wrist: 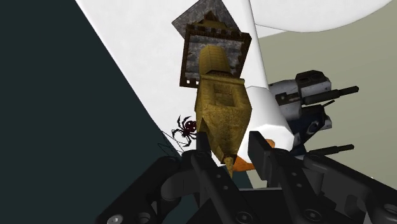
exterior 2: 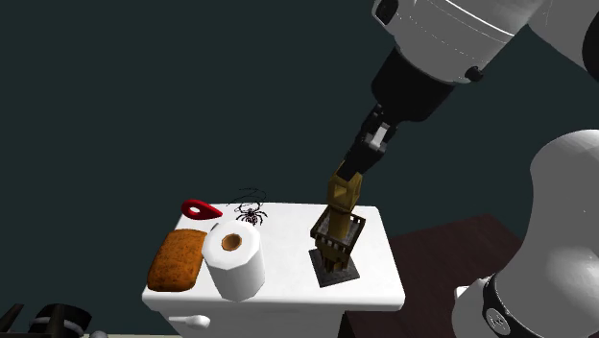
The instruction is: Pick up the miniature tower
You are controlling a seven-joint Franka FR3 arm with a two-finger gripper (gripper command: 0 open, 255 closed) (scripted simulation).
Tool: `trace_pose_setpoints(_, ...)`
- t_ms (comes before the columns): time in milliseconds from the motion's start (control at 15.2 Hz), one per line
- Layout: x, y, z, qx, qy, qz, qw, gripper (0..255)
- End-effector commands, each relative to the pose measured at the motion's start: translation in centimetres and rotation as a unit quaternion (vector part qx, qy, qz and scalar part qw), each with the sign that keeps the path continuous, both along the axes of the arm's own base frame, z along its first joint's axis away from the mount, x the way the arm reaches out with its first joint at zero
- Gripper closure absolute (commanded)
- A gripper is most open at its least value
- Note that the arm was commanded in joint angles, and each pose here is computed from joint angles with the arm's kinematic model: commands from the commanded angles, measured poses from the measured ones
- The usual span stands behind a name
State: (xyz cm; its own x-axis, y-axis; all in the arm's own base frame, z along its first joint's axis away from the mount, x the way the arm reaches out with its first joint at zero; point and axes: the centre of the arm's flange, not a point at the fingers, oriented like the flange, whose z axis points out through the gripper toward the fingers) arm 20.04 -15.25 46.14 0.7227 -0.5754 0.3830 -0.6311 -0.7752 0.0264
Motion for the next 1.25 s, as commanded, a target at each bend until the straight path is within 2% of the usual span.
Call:
trace_pose_setpoints(0,0.0,0.0,-0.1,0.0,0.001,0.0,1.0,255)
trace_pose_setpoints(1056,0.0,0.0,7.8,0.0,0.001,0.0,1.0,255)
trace_pose_setpoints(1188,0.0,0.0,7.9,0.0,0.001,0.0,1.0,255)
